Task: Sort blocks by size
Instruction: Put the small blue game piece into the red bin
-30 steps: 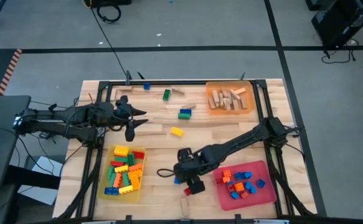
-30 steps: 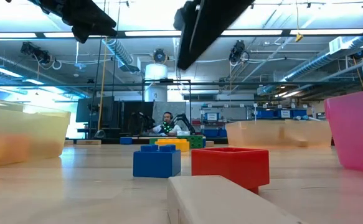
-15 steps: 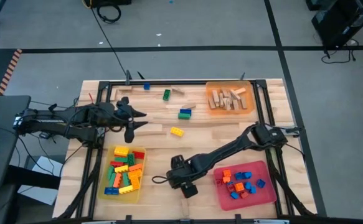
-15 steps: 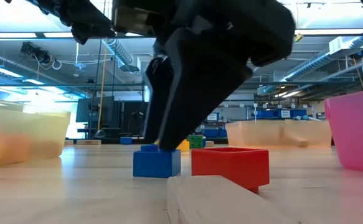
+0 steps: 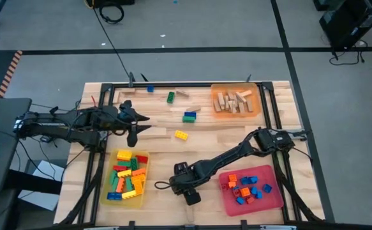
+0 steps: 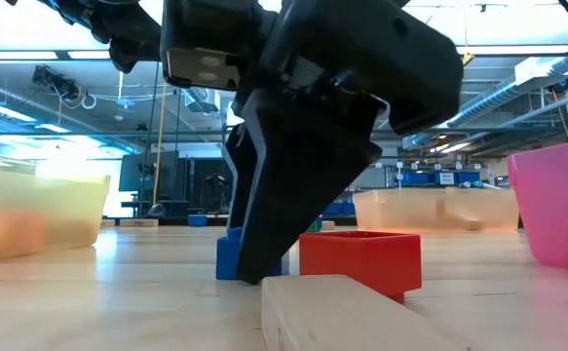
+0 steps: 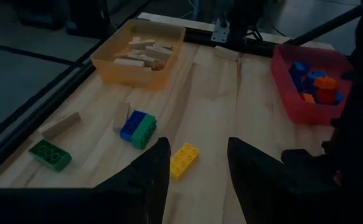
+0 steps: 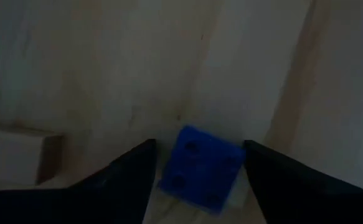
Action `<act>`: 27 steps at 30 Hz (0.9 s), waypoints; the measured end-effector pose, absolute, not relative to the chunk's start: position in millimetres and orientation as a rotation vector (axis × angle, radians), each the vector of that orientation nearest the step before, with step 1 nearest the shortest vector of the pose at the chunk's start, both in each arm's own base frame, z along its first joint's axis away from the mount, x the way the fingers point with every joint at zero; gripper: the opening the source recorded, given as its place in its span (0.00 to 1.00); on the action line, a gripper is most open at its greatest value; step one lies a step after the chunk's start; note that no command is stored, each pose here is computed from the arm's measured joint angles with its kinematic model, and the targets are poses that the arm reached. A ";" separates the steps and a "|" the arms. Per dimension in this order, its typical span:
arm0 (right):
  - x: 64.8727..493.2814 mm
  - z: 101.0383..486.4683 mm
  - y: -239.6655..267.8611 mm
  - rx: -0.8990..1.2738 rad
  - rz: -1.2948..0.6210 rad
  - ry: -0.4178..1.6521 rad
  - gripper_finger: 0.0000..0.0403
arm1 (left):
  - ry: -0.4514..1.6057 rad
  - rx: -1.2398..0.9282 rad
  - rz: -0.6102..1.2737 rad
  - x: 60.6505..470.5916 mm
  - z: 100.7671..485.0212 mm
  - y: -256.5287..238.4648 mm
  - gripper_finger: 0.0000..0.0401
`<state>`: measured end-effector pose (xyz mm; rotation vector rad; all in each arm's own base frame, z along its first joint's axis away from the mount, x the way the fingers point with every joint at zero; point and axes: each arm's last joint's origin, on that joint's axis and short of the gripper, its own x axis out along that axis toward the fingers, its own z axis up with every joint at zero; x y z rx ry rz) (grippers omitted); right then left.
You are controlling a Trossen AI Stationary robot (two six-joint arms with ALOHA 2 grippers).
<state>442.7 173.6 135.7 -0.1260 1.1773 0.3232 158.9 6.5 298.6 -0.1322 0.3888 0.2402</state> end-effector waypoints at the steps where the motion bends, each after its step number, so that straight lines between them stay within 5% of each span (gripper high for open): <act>1: 442.8 135.7 173.6 -0.122 0.316 1.177 0.60 | 0.388 -0.133 0.239 158.9 298.7 6.5 0.42; 16: 440.9 137.3 172.6 -0.111 0.311 1.204 0.18 | 0.385 -0.135 0.233 159.1 299.0 6.4 0.42; 27: 441.4 151.4 168.4 -0.116 0.264 1.261 0.28 | 0.385 -0.135 0.234 159.1 298.9 6.4 0.42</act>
